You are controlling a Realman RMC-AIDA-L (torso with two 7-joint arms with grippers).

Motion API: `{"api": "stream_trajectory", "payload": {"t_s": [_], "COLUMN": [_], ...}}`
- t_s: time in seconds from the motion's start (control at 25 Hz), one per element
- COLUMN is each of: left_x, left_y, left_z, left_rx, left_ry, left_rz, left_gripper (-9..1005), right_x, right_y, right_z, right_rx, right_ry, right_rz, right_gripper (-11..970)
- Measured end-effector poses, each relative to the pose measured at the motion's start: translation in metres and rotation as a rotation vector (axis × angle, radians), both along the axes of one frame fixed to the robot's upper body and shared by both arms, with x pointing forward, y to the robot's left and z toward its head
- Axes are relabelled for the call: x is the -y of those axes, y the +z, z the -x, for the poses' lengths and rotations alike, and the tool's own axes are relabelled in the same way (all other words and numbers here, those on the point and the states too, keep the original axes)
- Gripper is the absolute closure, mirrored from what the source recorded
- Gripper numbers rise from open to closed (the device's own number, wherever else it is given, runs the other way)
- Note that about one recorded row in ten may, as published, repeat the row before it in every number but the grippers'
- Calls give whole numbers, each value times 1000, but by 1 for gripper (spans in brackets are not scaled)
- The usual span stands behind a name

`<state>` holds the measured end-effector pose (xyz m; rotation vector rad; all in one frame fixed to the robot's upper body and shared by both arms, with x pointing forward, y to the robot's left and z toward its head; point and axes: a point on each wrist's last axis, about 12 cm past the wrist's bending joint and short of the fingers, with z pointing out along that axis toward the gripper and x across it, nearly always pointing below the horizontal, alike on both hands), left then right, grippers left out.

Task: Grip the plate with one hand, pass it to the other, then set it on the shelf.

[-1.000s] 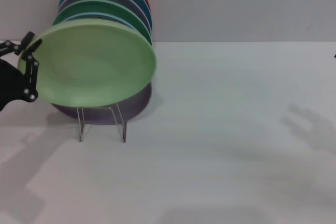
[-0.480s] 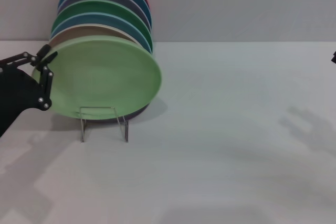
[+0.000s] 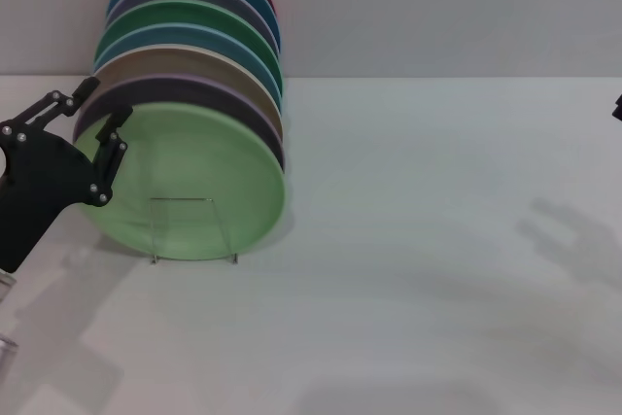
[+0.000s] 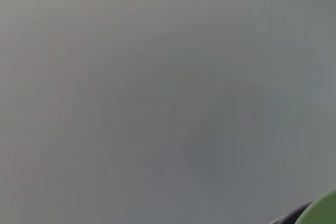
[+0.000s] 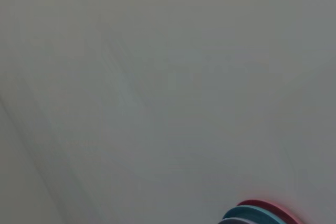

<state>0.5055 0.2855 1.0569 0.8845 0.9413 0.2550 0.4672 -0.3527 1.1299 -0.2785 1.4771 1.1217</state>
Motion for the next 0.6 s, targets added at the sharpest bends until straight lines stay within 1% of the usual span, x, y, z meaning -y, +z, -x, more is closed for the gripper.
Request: {"api": "stream_trajectory", "payload": {"t_s": [0.08, 0.2, 0.28, 0.32, 0.36, 0.4, 0.44, 0.48, 0.52, 0.56, 0.6], "left_x": [1, -1, -4, -8, -8, -10, -14, -14, -17, -17, -28], "left_y": [-1, -1, 1, 3, 3, 4, 6, 6, 7, 7, 10], "left_z": [1, 7, 15, 27, 27, 34, 48, 48, 52, 52, 59], "left_rx": [-2, 26, 59, 100, 100, 125, 163, 163, 172, 172, 168], "left_ry": [10, 36, 57, 71, 71, 75, 99, 99, 120, 120, 182], "left_rz": [2, 20, 46, 80, 80, 99, 153, 153, 199, 199, 344], "left_gripper": [779, 689, 666, 665, 665, 665, 664, 658, 652, 646, 640], "right_x": [0, 1, 1, 2, 2, 2, 4, 4, 3, 3, 2], "right_y": [0, 0, -1, -1, -1, -1, -2, -2, -5, -5, -9], "right_z": [1, 1, 2, 3, 3, 4, 5, 5, 6, 6, 7], "right_rx": [0, -1, -3, -4, -4, -1, 22, 22, 58, 58, 101], "right_ry": [0, -1, -1, -5, -5, -9, -22, -22, -36, -36, -51], "right_rz": [1, 1, 2, 2, 2, 4, 24, 24, 53, 53, 88], "right_gripper": [327, 327, 327, 327, 327, 327, 327, 327, 327, 327, 327]}}
